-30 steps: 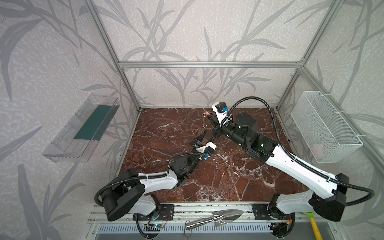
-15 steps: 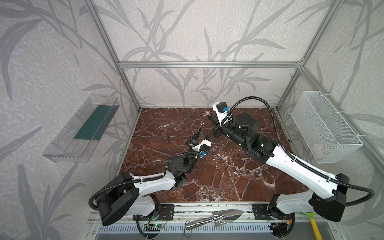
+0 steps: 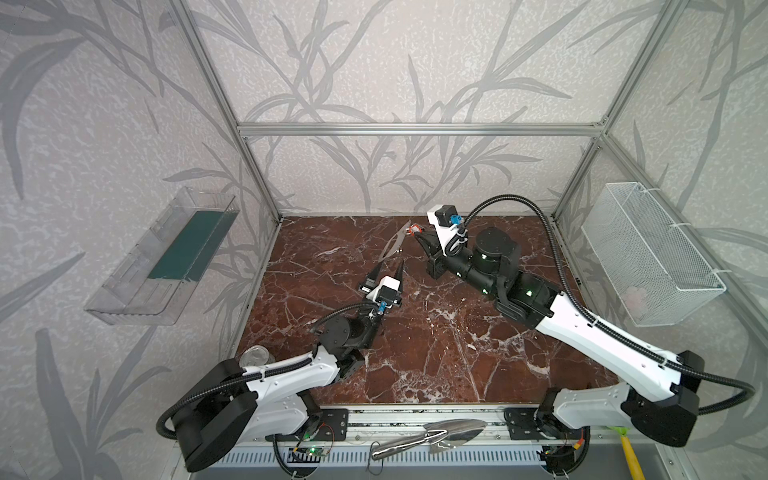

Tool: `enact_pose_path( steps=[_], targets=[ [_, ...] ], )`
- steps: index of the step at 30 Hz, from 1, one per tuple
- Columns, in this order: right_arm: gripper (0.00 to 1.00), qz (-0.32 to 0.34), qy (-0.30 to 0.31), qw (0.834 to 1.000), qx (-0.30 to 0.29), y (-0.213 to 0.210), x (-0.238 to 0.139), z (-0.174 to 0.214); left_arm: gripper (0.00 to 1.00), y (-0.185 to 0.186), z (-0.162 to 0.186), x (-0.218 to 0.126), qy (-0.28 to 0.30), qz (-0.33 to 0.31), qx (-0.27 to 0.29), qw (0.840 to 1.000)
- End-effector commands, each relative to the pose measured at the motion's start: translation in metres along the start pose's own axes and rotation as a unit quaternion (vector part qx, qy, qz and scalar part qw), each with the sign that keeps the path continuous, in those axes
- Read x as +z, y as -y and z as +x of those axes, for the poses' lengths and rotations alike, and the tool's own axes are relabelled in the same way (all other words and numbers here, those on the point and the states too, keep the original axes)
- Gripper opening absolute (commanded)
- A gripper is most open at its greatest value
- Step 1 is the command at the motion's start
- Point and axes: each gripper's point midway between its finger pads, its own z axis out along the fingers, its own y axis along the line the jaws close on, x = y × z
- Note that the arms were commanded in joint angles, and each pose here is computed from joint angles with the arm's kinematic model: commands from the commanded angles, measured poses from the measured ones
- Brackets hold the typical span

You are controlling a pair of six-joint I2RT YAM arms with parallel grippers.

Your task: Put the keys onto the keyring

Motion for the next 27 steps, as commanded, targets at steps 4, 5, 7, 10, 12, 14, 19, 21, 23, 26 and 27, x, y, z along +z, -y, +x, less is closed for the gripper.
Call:
enact_pose_path(
  steps=[4, 5, 7, 10, 12, 14, 19, 21, 23, 26, 27],
  targets=[
    [0.0, -0.021, 0.035, 0.999, 0.021, -0.008, -0.016, -0.021, 0.43, -0.02, -0.011, -0.005, 0.022, -0.027, -0.038, 0.999],
    [0.0, -0.024, 0.034, 0.999, 0.022, -0.008, -0.016, -0.021, 0.43, -0.022, -0.011, -0.006, 0.024, -0.028, -0.041, 0.998],
    [0.0, -0.027, 0.032, 0.999, 0.024, -0.01, -0.016, -0.02, 0.43, -0.024, -0.012, -0.006, 0.026, -0.031, -0.044, 0.998],
    [0.0, -0.031, 0.031, 0.999, 0.028, -0.011, -0.016, -0.018, 0.43, -0.027, -0.013, -0.008, 0.027, -0.033, -0.046, 0.998],
    [0.0, -0.034, 0.03, 0.999, 0.03, -0.013, -0.015, -0.016, 0.43, -0.029, -0.013, -0.008, 0.028, -0.035, -0.047, 0.998],
    [0.0, -0.038, 0.031, 0.998, 0.033, -0.013, -0.016, -0.016, 0.43, -0.031, -0.012, -0.009, 0.026, -0.038, -0.048, 0.998],
    [0.0, -0.058, 0.039, 0.997, 0.039, -0.02, -0.022, -0.02, 0.43, -0.037, -0.013, -0.009, 0.028, -0.047, -0.052, 0.997],
    [0.0, -0.065, 0.039, 0.996, 0.041, -0.022, -0.024, -0.021, 0.43, -0.04, -0.014, -0.009, 0.03, -0.05, -0.054, 0.997],
    [0.0, -0.068, 0.038, 0.996, 0.043, -0.023, -0.025, -0.02, 0.43, -0.042, -0.015, -0.009, 0.033, -0.051, -0.055, 0.997],
    [0.0, -0.067, 0.038, 0.996, 0.043, -0.022, -0.027, -0.021, 0.43, -0.044, -0.017, -0.01, 0.037, -0.052, -0.058, 0.996],
    [0.0, -0.067, 0.038, 0.996, 0.043, -0.022, -0.027, -0.02, 0.43, -0.044, -0.017, -0.011, 0.038, -0.051, -0.059, 0.996]
  ],
)
